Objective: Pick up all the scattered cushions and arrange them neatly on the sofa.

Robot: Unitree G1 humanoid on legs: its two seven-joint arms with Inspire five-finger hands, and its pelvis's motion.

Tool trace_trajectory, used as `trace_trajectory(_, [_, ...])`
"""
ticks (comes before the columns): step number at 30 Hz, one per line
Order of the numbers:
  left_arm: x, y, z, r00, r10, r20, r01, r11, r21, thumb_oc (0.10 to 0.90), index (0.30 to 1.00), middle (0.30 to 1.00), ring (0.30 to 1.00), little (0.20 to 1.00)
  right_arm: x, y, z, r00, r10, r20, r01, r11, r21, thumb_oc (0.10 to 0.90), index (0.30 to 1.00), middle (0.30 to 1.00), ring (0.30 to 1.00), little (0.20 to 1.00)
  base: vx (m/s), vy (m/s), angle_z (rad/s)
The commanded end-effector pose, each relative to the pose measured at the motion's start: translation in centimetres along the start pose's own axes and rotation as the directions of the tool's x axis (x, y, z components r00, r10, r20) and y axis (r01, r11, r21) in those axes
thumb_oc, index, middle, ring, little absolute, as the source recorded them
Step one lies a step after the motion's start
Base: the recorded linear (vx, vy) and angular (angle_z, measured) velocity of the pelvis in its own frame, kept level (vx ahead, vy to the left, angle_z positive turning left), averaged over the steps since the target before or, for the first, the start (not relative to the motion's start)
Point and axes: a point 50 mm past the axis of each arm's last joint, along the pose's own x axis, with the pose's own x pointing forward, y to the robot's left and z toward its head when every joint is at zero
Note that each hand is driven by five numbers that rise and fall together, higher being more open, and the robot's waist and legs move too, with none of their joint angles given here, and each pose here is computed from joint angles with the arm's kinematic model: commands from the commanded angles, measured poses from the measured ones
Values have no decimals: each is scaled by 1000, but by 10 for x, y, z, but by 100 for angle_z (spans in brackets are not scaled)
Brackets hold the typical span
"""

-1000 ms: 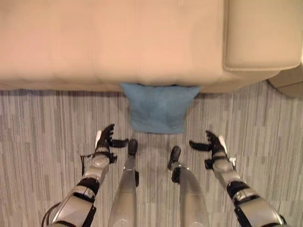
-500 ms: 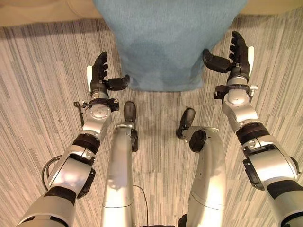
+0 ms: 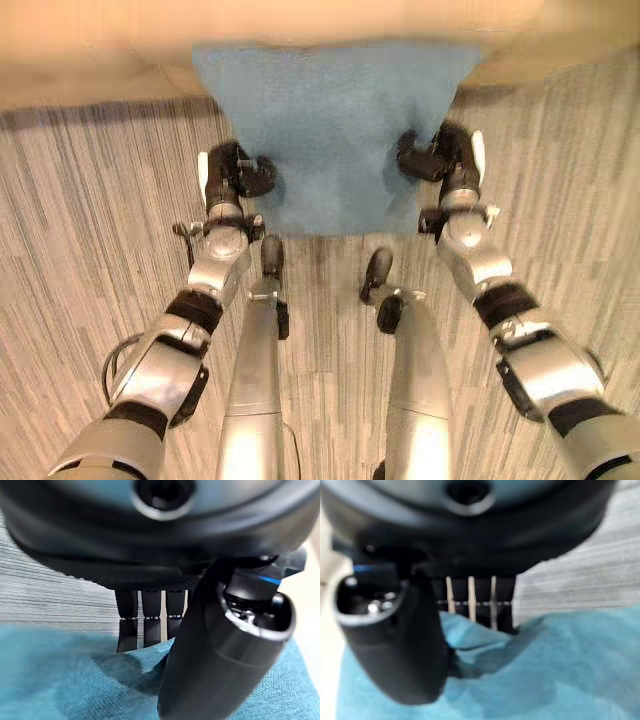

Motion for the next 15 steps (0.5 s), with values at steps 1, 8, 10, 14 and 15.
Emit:
trace_trajectory(1, [-9, -28, 51, 951, -83, 298, 128, 982, -136, 400, 300, 300, 300, 300, -7, 32, 64, 927, 135, 350, -160, 986, 45, 400, 300, 300, 300, 300, -202, -134, -1])
trace_trajectory(8, [-31, -4, 26, 958, -49, 282, 99, 981, -168, 400, 300, 300, 300, 300, -31, 22, 47, 919, 159, 361, -174, 985, 10, 400, 300, 300, 300, 300, -99, -106, 3])
trace_trajectory(10, [-38, 0, 22, 959, -46, 279, 96, 982, -165, 400, 300, 300, 300, 300, -38, 23, 42, 916, 185, 356, -193, 981, -14, 400, 300, 300, 300, 300, -43, -114, 5])
trace_trajectory(14, [-52, -2, 12, 963, -60, 262, 114, 973, -200, 400, 300, 300, 300, 300, -53, 21, 23, 931, 205, 303, -205, 978, -32, 400, 300, 300, 300, 300, 28, -76, 5])
trace_trajectory(15, [-56, -1, 8, 965, -63, 253, 119, 970, -212, 400, 300, 300, 300, 300, -57, 20, 18, 936, 207, 284, -209, 978, -21, 400, 300, 300, 300, 300, 74, -85, 10])
